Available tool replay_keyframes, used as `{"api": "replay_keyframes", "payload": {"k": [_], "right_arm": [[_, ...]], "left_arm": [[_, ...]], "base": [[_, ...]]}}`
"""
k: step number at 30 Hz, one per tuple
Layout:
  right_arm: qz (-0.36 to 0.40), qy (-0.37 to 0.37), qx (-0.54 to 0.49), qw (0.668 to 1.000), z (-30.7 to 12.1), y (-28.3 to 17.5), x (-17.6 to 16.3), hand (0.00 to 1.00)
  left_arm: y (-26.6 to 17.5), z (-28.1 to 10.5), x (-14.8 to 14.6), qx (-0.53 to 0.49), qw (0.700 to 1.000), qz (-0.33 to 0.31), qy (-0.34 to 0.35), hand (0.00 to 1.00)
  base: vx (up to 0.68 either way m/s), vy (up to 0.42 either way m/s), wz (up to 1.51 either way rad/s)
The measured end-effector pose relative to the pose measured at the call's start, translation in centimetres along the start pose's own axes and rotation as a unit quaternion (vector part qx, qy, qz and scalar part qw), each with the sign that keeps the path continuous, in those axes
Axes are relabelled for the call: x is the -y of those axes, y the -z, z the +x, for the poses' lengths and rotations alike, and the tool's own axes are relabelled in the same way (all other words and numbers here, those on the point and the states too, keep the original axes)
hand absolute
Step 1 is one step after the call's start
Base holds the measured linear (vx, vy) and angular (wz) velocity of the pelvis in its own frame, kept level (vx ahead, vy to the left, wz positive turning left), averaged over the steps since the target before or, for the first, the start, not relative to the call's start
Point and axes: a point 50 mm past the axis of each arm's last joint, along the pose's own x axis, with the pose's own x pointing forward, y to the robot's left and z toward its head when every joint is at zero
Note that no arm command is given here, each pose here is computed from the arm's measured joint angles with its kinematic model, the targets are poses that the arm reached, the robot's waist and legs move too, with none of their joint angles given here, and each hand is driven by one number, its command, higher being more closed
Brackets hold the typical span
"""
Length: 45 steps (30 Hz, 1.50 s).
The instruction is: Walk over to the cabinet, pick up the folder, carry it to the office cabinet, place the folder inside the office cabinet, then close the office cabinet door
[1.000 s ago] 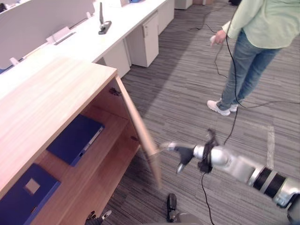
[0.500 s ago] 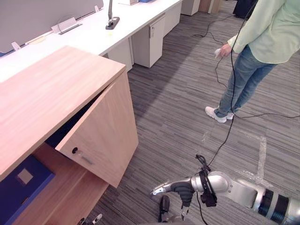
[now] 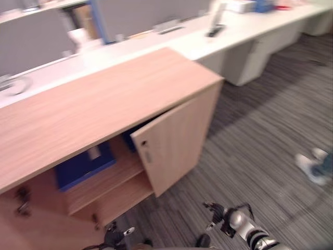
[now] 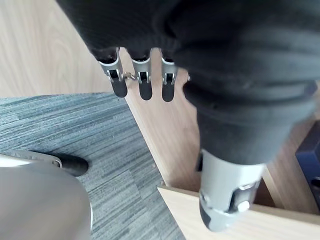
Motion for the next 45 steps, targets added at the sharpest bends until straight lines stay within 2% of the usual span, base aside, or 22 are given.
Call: {"api": "replay_keyframes", "payload": {"k": [2, 6, 11, 17, 20, 27, 32, 34, 45], "right_arm": [[0.086, 0.006, -0.032, 0.996, -0.1, 1.7, -1.9, 0.00], [0.192, 0.008, -0.057, 0.980, -0.3, 2.6, -4.2, 0.00], [0.279, 0.019, -0.069, 0.958, -0.4, 3.0, -5.6, 0.00], [0.280, 0.003, -0.066, 0.958, -0.7, 3.0, -7.1, 0.00], [0.281, -0.002, -0.064, 0.957, -0.6, 2.7, -7.4, 0.00], [0.306, 0.005, -0.041, 0.951, -0.3, 1.2, -7.2, 0.00], [0.372, 0.029, -0.055, 0.926, -0.5, 2.1, -7.3, 0.00], [0.378, 0.038, -0.056, 0.923, -0.6, 2.5, -6.9, 0.00], [0.385, 0.036, -0.054, 0.921, -0.7, 2.6, -7.1, 0.00]], "left_arm": [[-0.5, 0.1, -0.1, 0.013, 0.999, 0.036, 0.011, 0.00], [-0.9, 0.5, -1.8, 0.014, 0.997, 0.082, 0.002, 0.00], [1.1, -0.1, -2.3, -0.019, 0.998, 0.059, -0.006, 0.00], [2.2, -0.4, -3.1, -0.043, 0.998, -0.017, -0.032, 0.00], [2.1, -0.4, -3.5, -0.042, 0.998, -0.028, -0.041, 0.00], [1.0, -0.3, -4.7, -0.018, 0.996, -0.045, -0.069, 0.00], [1.3, -0.5, -4.9, -0.022, 0.996, -0.046, -0.075, 0.00], [2.6, -1.0, -4.8, -0.043, 0.995, -0.050, -0.076, 0.00], [3.5, -1.3, -4.3, -0.056, 0.997, -0.027, -0.052, 0.00]], "base": [[0.15, 0.109, 1.91], [0.10, -0.128, 1.81], [0.09, -0.142, 0.68], [0.02, -0.107, 0.56], [0.00, -0.074, 0.75], [-0.02, 0.083, 0.70], [-0.03, 0.109, 0.81], [0.05, 0.137, 0.38], [0.04, 0.038, 0.25]]}}
